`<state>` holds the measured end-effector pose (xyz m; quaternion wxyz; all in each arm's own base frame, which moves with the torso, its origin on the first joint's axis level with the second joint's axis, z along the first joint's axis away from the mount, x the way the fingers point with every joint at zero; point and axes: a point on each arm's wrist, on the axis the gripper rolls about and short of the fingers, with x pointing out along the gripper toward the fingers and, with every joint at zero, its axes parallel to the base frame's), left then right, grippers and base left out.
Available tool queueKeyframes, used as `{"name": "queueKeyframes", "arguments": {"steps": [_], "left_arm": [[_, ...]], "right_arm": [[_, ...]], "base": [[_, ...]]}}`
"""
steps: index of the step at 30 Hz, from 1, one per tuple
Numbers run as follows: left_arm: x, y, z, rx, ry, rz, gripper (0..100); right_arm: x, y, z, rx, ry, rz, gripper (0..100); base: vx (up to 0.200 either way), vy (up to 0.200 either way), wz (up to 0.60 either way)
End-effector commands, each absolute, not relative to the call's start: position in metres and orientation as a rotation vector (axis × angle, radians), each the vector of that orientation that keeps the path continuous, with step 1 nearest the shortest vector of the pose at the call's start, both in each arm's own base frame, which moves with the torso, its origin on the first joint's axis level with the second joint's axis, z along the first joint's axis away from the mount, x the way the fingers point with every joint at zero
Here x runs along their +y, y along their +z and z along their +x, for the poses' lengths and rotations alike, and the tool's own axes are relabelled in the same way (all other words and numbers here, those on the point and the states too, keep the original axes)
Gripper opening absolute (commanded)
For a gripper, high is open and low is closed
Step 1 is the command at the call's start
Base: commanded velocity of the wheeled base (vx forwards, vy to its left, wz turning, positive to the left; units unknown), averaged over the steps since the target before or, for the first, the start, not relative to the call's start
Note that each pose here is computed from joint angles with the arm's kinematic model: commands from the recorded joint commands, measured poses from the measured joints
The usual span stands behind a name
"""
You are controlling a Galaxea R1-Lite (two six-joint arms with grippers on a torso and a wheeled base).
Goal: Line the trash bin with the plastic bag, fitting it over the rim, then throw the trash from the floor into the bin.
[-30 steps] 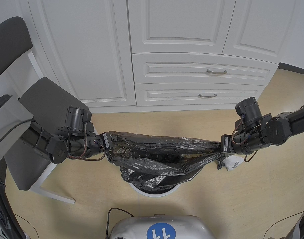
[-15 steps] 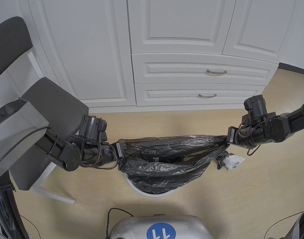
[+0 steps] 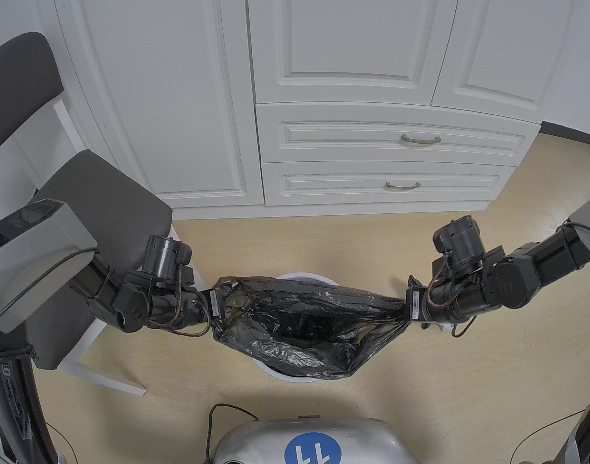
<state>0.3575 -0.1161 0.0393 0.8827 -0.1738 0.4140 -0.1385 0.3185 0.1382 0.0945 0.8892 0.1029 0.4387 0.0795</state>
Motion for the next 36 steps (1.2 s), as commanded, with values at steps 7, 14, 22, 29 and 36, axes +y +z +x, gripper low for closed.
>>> {"name": "queueKeyframes", "arguments": {"steps": [7, 14, 22, 29, 36], "left_arm": [[-0.095, 0.031, 0.334, 0.917, -0.378, -0.231, 0], [-0.093, 0.021, 0.316, 0.961, -0.45, -0.134, 0], [-0.091, 0.01, 0.305, 0.991, -0.534, -0.047, 0], [-0.099, -0.013, 0.315, 0.987, -0.476, -0.006, 0], [-0.108, -0.022, 0.322, 0.866, -0.372, 0.01, 0]], "right_arm": [[0.114, 0.079, 0.291, 0.995, 0.221, 0.0, 0], [0.109, 0.063, 0.269, 1.076, 0.303, -0.175, 0], [0.125, 0.041, 0.256, 1.153, 0.385, -0.251, 0], [0.133, 0.024, 0.271, 1.166, 0.351, -0.22, 0], [0.132, 0.017, 0.279, 1.058, 0.281, -0.182, 0]], "base": [[0.0, 0.0, 0.0], [0.0, 0.0, 0.0], [0.0, 0.0, 0.0], [0.0, 0.0, 0.0], [0.0, 0.0, 0.0]]}}
